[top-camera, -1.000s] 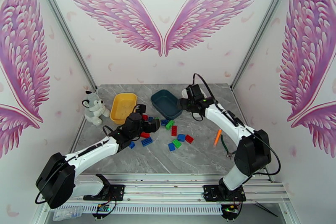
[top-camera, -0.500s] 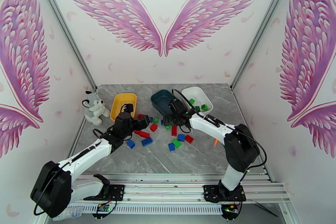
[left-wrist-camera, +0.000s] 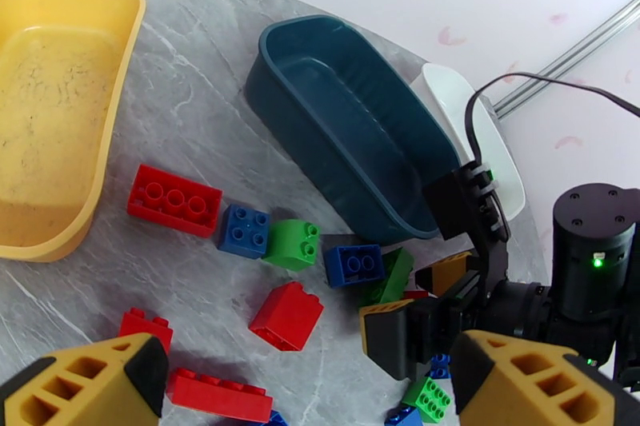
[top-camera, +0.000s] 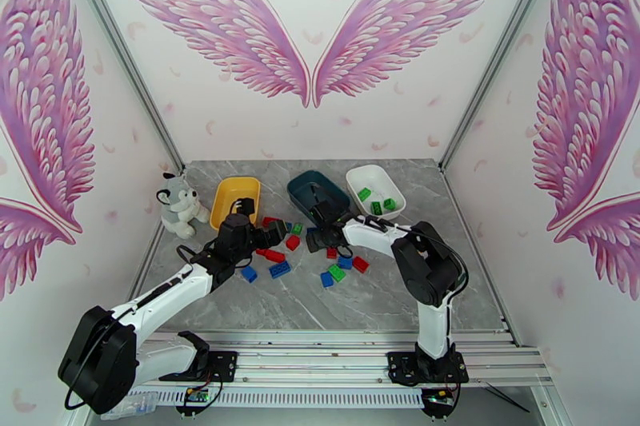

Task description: Sort the legos into containers by color

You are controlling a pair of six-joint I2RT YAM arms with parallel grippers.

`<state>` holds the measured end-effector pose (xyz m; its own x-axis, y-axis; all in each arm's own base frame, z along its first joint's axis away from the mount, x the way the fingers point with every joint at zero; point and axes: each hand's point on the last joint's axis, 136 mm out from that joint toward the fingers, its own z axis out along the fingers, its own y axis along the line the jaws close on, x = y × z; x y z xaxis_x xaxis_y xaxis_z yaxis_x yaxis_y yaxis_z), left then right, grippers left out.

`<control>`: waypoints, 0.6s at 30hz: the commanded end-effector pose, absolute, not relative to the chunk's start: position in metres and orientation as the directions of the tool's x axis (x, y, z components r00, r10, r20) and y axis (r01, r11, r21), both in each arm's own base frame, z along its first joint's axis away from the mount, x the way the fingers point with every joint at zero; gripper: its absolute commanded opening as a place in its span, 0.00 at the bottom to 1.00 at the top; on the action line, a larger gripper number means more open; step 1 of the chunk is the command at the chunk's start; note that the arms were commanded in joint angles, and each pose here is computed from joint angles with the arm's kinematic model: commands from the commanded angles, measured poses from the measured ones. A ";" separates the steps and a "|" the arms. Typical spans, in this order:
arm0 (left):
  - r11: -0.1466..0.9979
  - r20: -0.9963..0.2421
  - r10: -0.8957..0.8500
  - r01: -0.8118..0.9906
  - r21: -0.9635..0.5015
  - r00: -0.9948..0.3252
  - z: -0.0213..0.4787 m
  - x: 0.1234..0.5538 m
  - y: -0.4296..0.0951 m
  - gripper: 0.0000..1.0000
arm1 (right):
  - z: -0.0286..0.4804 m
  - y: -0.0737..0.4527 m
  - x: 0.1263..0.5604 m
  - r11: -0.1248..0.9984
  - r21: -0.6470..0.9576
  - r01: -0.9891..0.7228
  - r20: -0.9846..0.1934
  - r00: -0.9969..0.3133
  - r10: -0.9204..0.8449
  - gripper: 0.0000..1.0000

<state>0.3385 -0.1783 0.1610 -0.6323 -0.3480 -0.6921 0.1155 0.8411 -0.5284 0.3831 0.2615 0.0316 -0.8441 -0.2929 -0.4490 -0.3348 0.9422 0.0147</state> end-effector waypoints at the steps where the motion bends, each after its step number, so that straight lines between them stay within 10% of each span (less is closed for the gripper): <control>1: 0.833 -0.685 -0.353 0.119 -0.541 -0.637 0.161 0.335 -0.178 0.99 | 0.035 0.270 0.397 0.934 -0.011 -0.357 -0.483 -0.816 -0.317 0.88; 18: 0.830 -0.674 -0.350 0.118 -0.546 -0.650 0.157 0.337 -0.181 0.99 | 0.036 0.285 0.393 0.898 0.018 -0.440 -0.506 -0.779 -0.371 0.85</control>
<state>0.3371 -0.1818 0.1609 -0.6436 -0.3522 -0.6795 0.1221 0.8292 -0.5455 0.3969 0.2737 0.0257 -0.8063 -0.3514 -0.4759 -0.3959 0.9183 -0.0074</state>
